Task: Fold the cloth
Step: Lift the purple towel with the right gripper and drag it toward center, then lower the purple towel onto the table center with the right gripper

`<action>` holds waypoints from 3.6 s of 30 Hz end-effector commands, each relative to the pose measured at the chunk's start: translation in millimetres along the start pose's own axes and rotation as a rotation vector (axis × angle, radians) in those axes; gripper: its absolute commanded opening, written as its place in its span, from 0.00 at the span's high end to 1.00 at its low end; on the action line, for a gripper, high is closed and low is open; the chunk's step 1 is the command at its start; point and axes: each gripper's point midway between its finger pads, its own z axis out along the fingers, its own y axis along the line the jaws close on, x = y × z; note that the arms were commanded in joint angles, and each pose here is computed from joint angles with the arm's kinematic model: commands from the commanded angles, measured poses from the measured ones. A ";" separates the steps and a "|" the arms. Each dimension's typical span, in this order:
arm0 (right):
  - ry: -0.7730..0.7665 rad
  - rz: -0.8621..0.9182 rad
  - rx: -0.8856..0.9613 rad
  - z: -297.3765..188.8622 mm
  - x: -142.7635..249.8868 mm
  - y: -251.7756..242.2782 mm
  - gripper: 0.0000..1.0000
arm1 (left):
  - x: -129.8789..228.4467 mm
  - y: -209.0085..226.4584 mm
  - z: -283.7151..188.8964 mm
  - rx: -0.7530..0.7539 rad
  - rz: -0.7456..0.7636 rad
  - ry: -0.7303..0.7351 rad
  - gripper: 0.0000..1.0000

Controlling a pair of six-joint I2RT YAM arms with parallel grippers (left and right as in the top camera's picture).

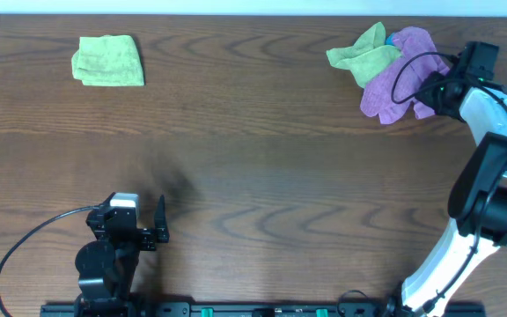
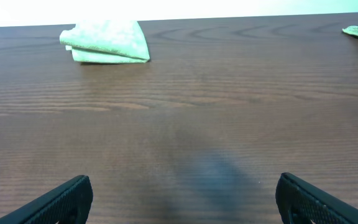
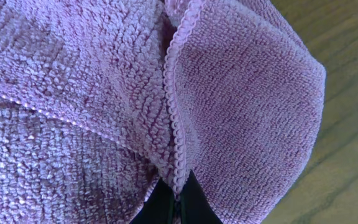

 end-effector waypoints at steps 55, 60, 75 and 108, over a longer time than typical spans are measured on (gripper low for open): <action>0.196 -0.888 -0.735 -425.4 275.9 201.4 0.99 | 9.2 -0.2 2.7 0.001 0.007 0.020 0.05; 0.166 -1.002 -0.604 -381.7 293.3 225.2 0.98 | 9.2 -0.2 2.7 0.001 0.007 0.020 0.05; 0.042 -1.004 -0.464 -241.2 271.0 269.5 0.99 | 9.1 -0.3 2.7 0.002 0.007 0.020 0.04; 0.411 -0.539 -0.463 -185.3 280.8 232.1 0.01 | 8.2 -2.0 2.7 0.010 -0.186 0.017 0.05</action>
